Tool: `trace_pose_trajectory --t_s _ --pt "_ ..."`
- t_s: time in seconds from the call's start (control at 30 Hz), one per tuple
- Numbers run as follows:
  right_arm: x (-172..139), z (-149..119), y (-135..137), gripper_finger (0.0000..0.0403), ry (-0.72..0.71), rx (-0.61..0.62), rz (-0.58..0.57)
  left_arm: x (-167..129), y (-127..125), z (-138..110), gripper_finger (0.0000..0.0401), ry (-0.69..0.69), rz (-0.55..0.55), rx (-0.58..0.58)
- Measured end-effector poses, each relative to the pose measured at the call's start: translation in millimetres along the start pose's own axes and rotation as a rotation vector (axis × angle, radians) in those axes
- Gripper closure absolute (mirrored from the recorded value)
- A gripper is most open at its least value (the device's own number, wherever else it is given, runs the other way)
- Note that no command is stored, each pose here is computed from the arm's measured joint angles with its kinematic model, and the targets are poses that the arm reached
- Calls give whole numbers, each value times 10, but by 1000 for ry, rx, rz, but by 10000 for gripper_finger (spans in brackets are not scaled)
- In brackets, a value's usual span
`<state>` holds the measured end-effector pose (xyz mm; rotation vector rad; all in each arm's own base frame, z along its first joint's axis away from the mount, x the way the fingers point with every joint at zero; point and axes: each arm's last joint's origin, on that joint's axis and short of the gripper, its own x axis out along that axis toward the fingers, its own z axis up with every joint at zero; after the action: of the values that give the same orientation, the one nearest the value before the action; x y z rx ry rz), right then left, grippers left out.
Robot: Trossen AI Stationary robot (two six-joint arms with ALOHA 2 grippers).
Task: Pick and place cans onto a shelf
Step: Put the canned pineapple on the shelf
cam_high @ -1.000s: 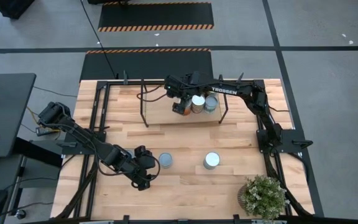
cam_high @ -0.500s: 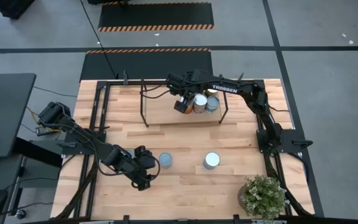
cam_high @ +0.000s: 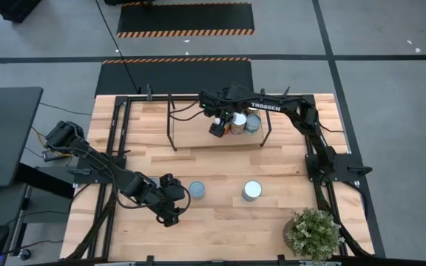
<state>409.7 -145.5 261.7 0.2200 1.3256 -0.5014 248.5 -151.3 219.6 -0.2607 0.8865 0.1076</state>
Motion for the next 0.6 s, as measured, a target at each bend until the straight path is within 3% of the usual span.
trace_pose_trajectory --t_s 0.23,0.37,0.6 --pt "42 11 14 50 -16 -78 21 0 0 0 113 0 0 0" --pt "41 28 26 80 -35 -182 56 0 0 0 113 0 0 1" --pt "32 49 79 64 -73 -464 57 0 0 0 113 0 0 2"
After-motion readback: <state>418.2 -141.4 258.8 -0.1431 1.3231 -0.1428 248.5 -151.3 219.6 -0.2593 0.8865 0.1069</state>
